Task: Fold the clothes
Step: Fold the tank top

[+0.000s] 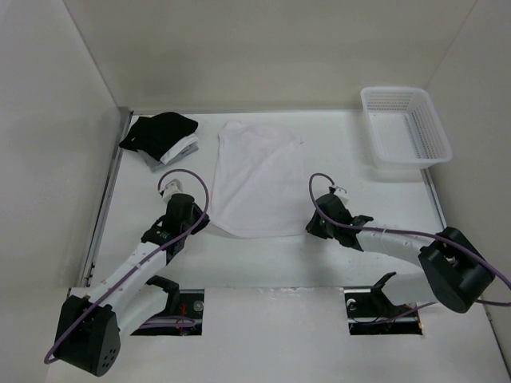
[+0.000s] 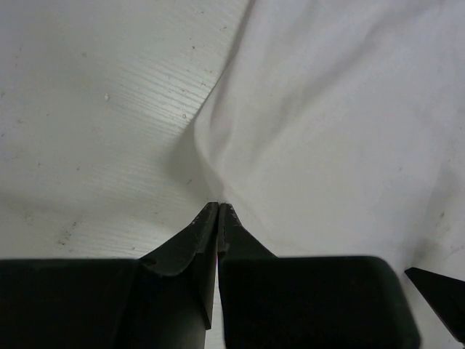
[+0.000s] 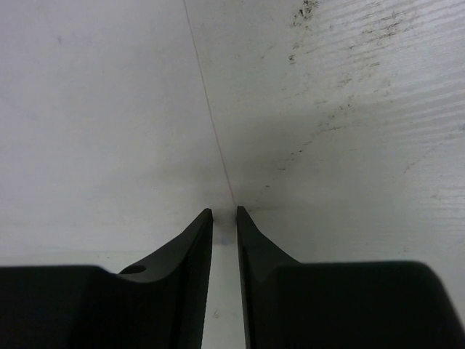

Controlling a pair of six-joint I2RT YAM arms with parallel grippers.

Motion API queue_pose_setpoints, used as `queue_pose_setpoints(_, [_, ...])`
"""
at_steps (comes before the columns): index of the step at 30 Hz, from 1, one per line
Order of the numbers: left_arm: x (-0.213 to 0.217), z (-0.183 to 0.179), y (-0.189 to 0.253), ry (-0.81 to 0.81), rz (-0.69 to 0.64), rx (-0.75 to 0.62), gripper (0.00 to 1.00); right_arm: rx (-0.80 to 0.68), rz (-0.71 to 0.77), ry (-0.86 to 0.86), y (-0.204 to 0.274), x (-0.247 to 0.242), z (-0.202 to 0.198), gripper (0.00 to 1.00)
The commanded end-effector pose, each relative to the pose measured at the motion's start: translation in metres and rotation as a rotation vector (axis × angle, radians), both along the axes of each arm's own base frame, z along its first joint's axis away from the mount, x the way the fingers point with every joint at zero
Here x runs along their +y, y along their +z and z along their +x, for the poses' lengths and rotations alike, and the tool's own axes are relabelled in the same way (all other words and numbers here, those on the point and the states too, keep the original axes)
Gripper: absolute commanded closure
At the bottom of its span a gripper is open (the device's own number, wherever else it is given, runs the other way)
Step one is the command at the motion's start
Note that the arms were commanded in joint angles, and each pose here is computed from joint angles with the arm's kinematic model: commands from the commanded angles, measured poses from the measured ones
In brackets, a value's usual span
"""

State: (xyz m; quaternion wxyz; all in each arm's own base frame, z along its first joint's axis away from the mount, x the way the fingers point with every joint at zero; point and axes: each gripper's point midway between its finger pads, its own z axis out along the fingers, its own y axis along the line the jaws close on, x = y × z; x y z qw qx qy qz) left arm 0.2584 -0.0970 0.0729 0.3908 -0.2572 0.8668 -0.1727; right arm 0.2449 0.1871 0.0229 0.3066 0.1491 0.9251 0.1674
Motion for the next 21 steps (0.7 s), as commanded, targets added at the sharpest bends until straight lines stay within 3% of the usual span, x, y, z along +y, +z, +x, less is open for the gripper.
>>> queue_pose_setpoints(1, [-0.004,0.008,0.014,-0.013,-0.021,-0.066,0.99,0.02,0.016,0.005,-0.004,0.005,-0.002,0.79])
queue_pose_setpoints(7, [-0.005,0.012,0.026,-0.01,-0.032,-0.095,0.99,-0.019,0.05,0.002,0.008,0.008,0.001,0.98])
queue_pose_setpoints(11, [-0.007,0.027,0.067,-0.014,-0.046,-0.193,1.0,-0.176,0.112,0.012,0.062,0.009,0.013,1.0])
queue_pose_setpoints(16, [-0.011,0.036,0.193,-0.017,-0.112,-0.478,1.0,-0.462,0.153,0.018,0.194,-0.009,0.014,1.0])
queue_pose_setpoints(21, [-0.003,-0.001,0.343,-0.002,-0.213,-0.799,1.0,-0.755,0.18,0.025,0.346,-0.034,-0.015,1.0])
